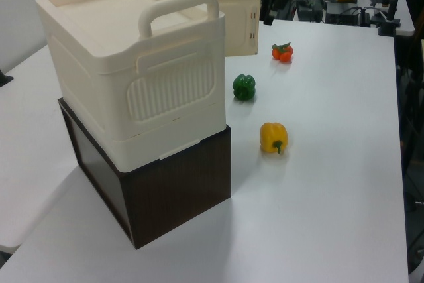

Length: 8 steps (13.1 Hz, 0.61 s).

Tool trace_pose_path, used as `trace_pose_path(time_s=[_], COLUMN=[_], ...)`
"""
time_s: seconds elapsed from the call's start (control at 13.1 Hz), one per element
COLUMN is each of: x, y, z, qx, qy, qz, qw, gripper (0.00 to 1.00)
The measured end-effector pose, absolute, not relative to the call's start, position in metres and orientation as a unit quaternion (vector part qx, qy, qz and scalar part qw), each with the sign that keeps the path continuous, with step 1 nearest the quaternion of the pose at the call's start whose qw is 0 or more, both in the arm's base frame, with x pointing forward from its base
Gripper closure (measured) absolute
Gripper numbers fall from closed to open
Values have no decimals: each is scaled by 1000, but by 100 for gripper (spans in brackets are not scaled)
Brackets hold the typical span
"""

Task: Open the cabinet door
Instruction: 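Hook the door edge with the gripper and swing it outward, then release the door and lift the gripper away from it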

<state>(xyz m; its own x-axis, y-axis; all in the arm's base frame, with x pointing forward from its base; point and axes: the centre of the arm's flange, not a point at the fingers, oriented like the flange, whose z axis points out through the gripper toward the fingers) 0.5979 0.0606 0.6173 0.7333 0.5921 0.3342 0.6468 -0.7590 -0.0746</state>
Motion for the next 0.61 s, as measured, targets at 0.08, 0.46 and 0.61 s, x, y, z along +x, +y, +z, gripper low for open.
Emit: trace_pose_path(time_s=[0.08,0.46,0.61], x=[599,623,633], y=[49,14,1], z=[617,617,614], qx=[-930,-931,-930], qy=[-325,-284,-269], qz=[-148,-222,-246], qw=[91,57,44], gripper=[44,0,0])
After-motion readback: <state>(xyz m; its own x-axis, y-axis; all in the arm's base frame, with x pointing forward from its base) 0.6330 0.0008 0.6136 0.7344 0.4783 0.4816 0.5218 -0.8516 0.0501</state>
